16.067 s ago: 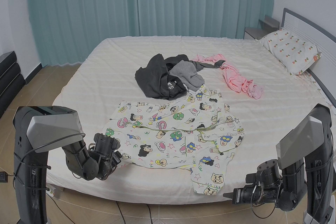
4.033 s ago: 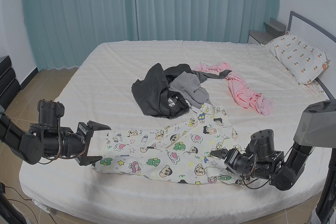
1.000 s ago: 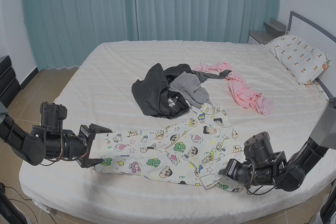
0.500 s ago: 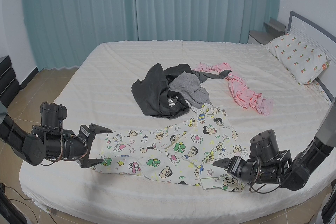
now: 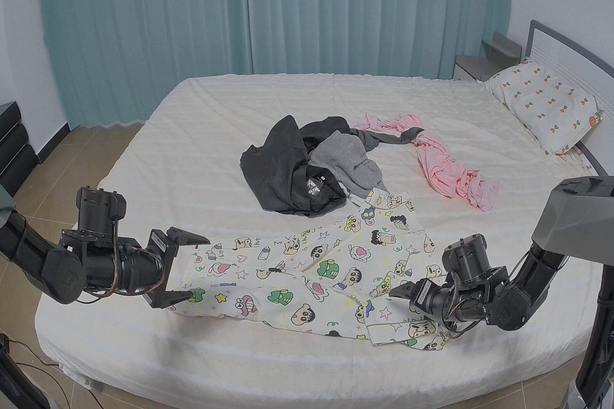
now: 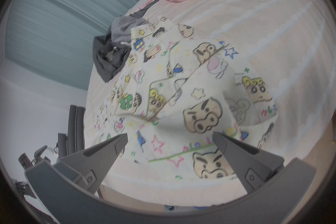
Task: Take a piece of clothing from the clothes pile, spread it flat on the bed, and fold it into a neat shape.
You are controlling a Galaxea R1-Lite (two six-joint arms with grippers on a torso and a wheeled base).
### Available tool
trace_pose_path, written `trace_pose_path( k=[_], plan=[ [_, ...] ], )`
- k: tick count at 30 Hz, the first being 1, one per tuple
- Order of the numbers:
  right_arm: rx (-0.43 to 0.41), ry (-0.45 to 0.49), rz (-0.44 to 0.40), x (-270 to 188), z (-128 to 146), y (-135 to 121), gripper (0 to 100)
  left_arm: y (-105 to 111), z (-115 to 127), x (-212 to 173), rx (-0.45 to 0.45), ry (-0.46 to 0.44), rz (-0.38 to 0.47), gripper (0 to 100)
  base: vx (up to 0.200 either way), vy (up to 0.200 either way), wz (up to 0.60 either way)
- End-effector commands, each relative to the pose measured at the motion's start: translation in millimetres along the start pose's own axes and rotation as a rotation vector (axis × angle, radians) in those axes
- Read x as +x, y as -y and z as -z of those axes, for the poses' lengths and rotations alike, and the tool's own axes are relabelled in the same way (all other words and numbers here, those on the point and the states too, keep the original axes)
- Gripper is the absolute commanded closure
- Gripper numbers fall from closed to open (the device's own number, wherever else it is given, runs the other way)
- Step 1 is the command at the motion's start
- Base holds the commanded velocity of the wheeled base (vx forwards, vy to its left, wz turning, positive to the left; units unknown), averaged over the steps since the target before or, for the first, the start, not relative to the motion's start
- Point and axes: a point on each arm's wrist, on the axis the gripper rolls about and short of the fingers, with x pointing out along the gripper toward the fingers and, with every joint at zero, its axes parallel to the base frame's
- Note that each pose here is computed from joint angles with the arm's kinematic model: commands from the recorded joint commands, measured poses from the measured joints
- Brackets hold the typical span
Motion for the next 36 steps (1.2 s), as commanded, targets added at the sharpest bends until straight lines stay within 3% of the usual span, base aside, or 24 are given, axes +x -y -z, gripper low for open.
trace_pose_path(
  k=[1, 7, 11, 16, 22, 27, 28, 32, 36],
  plan=[
    [0.030, 0.047, -0.058, -18.8, -3.3, 5.0, 0, -0.5, 3.2, 1.4, 0.007, -0.010, -0.005, 0, 0.000, 0.000, 0.00],
    [-0.004, 0.054, -0.154, -40.9, 10.6, 3.9, 0, -1.1, 2.5, 1.9, 0.004, -0.001, -0.009, 0, 0.000, 0.000, 0.00],
    [-0.021, 0.056, -0.174, -42.8, 16.7, 2.6, 0, -1.6, 0.1, 2.0, -0.007, 0.010, 0.000, 0, 0.050, 0.000, 0.00],
    [-0.031, 0.046, -0.177, -43.4, 21.0, 1.6, 0, -4.6, 1.1, 4.0, 0.009, 0.014, 0.005, 0, 0.200, 0.000, 0.00],
    [-0.032, 0.046, -0.177, -43.9, 21.1, 1.7, 0, -9.9, 3.0, 4.6, 0.031, 0.025, 0.034, 0, 0.000, 0.000, 0.00],
    [-0.035, 0.045, -0.176, -44.0, 21.7, 1.8, 0, -14.6, 2.5, 6.4, 0.102, 0.046, 0.040, 0, 0.000, 0.000, 0.00],
    [-0.036, 0.045, -0.176, -44.9, 21.8, 2.1, 0, -19.3, -2.7, 7.7, 0.211, 0.090, 0.012, 0, 0.000, 0.000, 0.00],
    [-0.044, 0.044, -0.186, -45.7, 24.5, 1.6, 0, -46.2, -23.9, 13.1, 0.430, 0.122, -0.114, 0, 0.000, 0.000, 0.00],
    [-0.054, 0.041, -0.197, -46.7, 28.8, 2.3, 0, -72.9, -47.2, 19.5, 0.579, 0.131, -0.225, 0, 0.000, 0.000, 0.00]
  ],
)
